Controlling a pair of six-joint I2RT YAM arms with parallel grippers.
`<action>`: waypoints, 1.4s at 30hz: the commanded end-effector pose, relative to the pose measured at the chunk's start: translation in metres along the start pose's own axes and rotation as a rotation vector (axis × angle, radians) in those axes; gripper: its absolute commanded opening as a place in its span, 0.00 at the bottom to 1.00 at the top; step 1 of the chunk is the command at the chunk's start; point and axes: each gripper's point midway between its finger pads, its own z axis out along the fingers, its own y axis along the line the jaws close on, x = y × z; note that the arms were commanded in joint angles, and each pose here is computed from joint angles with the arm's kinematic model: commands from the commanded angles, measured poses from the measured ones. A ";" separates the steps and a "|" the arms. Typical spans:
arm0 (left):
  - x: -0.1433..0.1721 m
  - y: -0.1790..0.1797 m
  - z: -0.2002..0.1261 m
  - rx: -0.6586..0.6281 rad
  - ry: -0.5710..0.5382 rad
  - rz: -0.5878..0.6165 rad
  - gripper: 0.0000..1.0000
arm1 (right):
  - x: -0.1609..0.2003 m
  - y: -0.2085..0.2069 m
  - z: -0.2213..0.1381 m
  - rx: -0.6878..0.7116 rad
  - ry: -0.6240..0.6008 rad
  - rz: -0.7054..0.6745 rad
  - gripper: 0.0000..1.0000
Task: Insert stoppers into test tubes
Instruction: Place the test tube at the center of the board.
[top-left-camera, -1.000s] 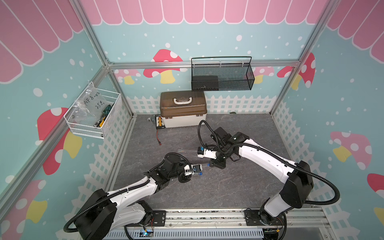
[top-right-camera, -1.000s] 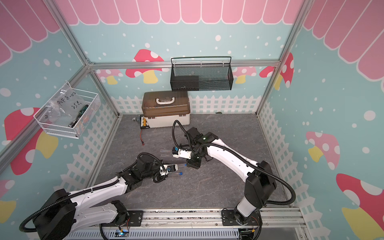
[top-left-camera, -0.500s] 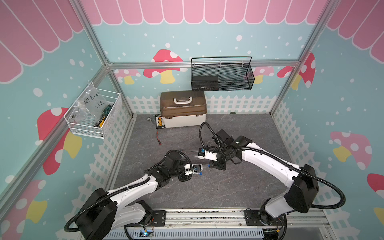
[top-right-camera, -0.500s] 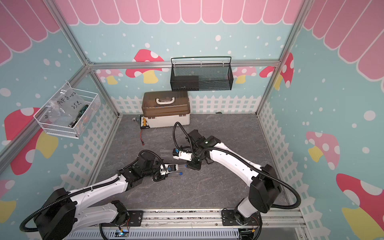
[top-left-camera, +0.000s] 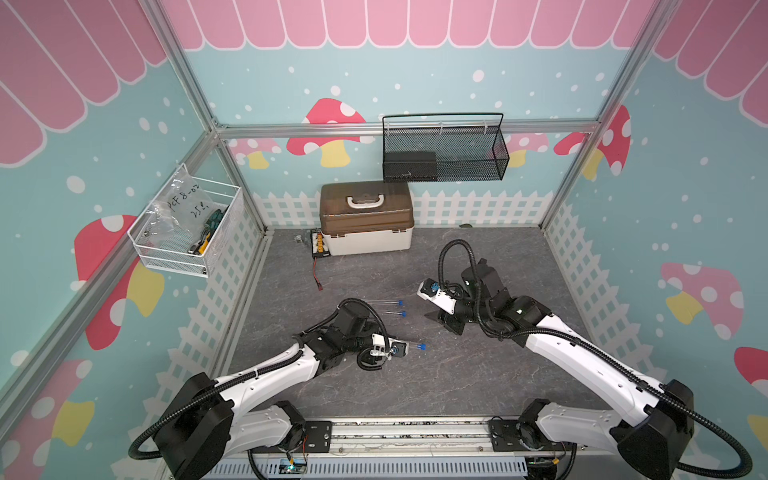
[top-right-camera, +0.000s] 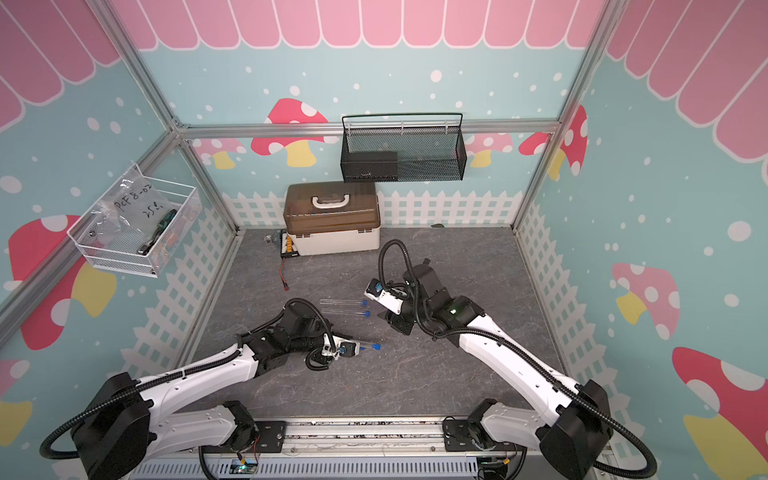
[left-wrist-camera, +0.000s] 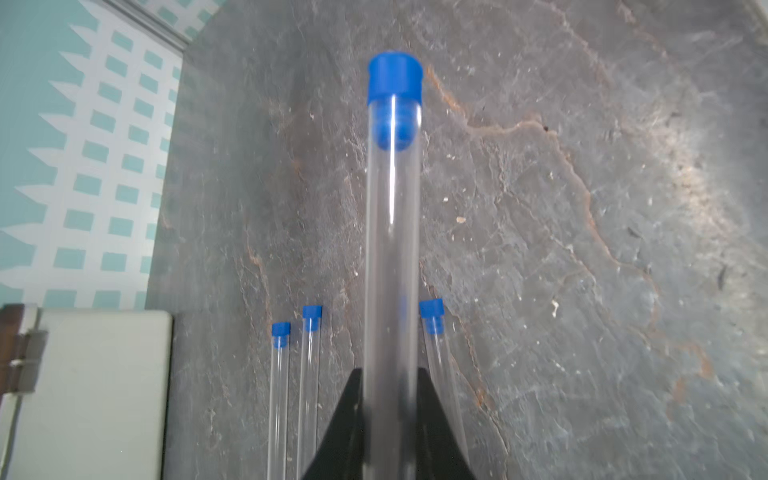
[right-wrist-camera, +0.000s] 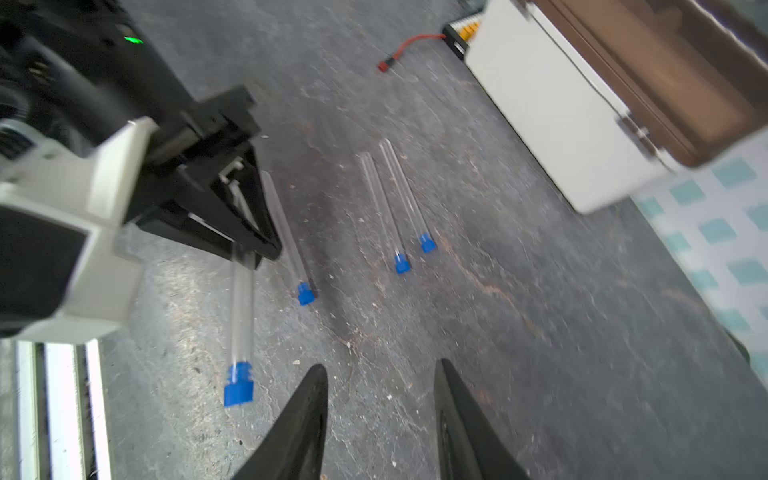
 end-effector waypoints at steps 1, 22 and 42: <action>0.014 0.009 -0.006 0.057 0.049 -0.033 0.00 | -0.003 -0.035 -0.006 0.166 -0.071 0.178 0.40; 0.076 0.019 0.043 0.177 0.162 -0.230 0.00 | 0.018 -0.050 -0.016 0.228 -0.088 0.251 0.39; 0.102 0.017 0.056 0.255 0.309 -0.251 0.01 | 0.025 -0.047 -0.017 0.227 -0.077 0.245 0.39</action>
